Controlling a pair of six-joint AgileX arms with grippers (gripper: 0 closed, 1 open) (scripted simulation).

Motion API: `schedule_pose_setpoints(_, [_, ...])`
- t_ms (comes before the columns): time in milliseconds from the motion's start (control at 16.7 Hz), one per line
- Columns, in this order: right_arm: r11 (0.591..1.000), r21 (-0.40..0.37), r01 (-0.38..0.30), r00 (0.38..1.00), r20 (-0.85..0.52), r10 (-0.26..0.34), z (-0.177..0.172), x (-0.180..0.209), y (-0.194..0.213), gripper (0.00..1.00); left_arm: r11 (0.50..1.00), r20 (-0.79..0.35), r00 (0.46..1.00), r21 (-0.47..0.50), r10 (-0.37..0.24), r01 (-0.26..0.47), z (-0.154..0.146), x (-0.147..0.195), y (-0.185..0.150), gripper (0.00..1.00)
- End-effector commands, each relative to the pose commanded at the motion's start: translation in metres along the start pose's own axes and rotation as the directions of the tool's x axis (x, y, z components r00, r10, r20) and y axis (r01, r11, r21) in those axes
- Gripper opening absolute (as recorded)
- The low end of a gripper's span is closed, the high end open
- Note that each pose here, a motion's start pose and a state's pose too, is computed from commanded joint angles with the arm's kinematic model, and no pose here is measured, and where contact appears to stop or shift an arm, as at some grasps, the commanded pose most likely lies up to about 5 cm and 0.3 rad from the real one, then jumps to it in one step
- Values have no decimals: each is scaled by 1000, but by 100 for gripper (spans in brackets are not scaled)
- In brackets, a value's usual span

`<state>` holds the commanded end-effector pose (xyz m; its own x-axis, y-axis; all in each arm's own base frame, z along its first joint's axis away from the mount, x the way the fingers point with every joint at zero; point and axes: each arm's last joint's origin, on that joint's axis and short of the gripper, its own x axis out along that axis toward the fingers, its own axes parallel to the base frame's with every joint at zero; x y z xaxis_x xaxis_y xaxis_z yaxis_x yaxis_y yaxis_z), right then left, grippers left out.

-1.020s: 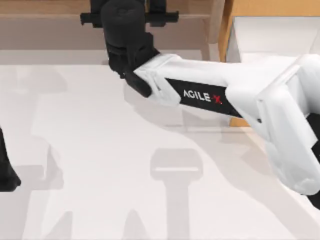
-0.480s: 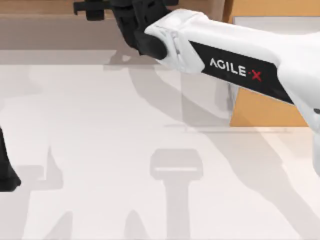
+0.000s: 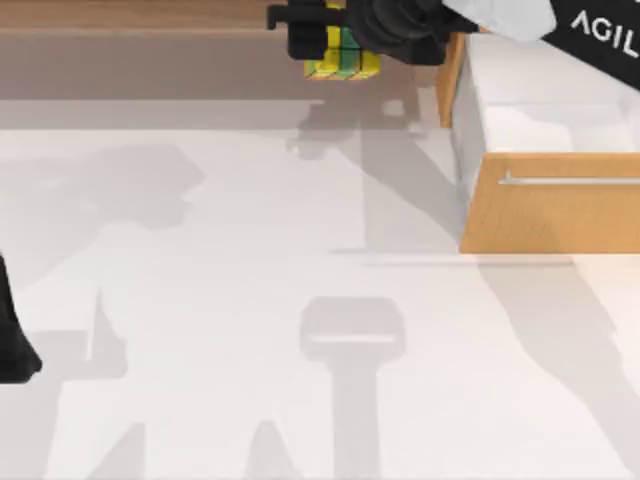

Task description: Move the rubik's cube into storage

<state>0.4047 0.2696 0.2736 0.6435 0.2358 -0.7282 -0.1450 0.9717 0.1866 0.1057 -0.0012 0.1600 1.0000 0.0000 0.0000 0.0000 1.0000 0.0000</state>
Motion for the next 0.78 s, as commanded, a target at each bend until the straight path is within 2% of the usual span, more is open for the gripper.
schedule_pose_setpoints(180, [995,67,69,984,-171,-56,9,-16,-47,0,1000,0,1000,0,0,0,0,0,0,100])
schedule_pose_setpoints(420, [979,126,162,938,-328,-114,23,-32,-107,0,1000,0,1000,0,0,0,0,0,0,100])
schedule_pose_setpoints(600, [967,134,217,899,-413,-145,30,-31,-147,0,1000,0,1000,0,0,0,0,0,0,100])
schedule_pose_setpoints(780, [962,109,252,852,-497,-166,27,-11,-180,0,1000,0,1000,0,0,0,0,0,0,100])
